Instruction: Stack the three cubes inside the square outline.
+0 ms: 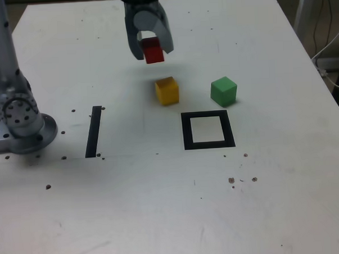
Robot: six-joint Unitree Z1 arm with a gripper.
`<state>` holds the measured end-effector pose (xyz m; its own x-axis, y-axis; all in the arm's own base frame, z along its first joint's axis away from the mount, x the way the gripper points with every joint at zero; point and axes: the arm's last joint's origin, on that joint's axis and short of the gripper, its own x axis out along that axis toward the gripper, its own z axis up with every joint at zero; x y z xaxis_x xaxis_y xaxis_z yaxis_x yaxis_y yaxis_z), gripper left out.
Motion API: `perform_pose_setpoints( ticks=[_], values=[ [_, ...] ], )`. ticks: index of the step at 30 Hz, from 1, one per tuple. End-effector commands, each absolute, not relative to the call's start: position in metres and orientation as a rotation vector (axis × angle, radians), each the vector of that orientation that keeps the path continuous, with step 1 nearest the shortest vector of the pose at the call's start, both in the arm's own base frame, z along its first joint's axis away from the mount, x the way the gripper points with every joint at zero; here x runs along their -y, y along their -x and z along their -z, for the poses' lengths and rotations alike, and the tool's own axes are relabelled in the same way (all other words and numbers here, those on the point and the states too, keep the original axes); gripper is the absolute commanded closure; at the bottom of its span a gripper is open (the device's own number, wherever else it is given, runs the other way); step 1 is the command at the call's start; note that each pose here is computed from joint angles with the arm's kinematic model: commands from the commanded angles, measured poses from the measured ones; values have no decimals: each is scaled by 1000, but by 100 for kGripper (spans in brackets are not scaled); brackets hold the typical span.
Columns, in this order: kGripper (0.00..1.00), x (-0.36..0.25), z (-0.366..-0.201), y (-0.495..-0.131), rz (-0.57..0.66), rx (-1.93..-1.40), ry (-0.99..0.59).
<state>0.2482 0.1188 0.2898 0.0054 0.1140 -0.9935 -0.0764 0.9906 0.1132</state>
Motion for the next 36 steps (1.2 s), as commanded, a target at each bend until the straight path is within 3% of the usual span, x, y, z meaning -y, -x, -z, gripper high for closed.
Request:
perform_pose_setpoints(
  ticks=[1,18,27,36],
  values=[
    [81,-88,-291,-259,-94,-1568,-82],
    [81,23,-296,-294,39,-1586,-191],
    [77,31,-271,-326,50,-1641,-191],
    [78,33,-257,-341,10,-1674,-144]
  ],
)
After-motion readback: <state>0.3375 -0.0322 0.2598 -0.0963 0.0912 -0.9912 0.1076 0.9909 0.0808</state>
